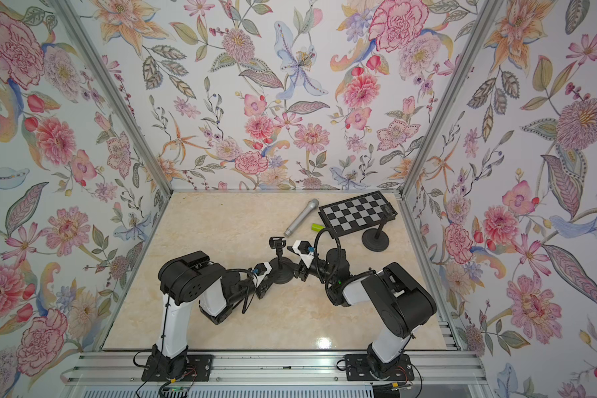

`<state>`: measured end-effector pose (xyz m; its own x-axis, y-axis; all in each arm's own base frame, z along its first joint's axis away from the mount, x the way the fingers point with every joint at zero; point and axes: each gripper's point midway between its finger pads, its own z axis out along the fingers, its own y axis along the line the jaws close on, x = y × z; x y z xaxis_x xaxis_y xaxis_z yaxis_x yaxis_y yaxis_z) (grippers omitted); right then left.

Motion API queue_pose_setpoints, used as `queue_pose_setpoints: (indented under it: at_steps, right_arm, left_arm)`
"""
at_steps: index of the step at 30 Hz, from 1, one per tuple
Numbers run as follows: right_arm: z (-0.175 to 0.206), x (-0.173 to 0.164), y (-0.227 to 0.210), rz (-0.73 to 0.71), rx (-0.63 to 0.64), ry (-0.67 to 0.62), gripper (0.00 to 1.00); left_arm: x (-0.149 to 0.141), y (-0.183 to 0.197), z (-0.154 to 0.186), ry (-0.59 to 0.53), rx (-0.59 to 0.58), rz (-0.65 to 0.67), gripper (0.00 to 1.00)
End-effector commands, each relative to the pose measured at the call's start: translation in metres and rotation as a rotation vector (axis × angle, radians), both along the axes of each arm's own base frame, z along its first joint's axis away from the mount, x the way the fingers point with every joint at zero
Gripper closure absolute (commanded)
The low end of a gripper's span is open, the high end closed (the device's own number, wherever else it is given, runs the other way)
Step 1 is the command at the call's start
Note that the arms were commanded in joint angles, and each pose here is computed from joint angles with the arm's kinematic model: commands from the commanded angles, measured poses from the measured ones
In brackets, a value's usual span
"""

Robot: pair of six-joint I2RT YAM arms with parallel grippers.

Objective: Assemble a microphone stand
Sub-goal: Screw the microphone stand pole into the microphone stand base.

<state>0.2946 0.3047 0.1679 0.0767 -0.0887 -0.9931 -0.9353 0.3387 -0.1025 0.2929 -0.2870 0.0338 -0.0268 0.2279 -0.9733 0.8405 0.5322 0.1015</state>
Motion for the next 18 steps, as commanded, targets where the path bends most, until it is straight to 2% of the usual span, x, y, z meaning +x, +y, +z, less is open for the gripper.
queue_pose_setpoints:
  at_steps: [1,8,13,18]
  right_arm:
    - [-0.004,-0.019,0.011,0.189,-0.111,-0.026,0.38]
    - [0.004,0.0,0.016,0.213,-0.112,-0.052,0.36]
    - [0.003,0.001,0.022,0.281,-0.09,-0.032,0.36]
    - [-0.002,0.011,0.023,0.264,-0.09,0.002,0.38]
  left_arm:
    - [-0.008,0.001,0.026,-0.123,-0.08,-0.017,0.68]
    - [-0.017,0.004,0.026,-0.139,-0.059,-0.042,0.68]
    - [-0.018,0.001,0.031,-0.141,-0.075,-0.059,0.68]
    - [-0.02,-0.001,0.026,-0.117,-0.081,-0.075,0.68]
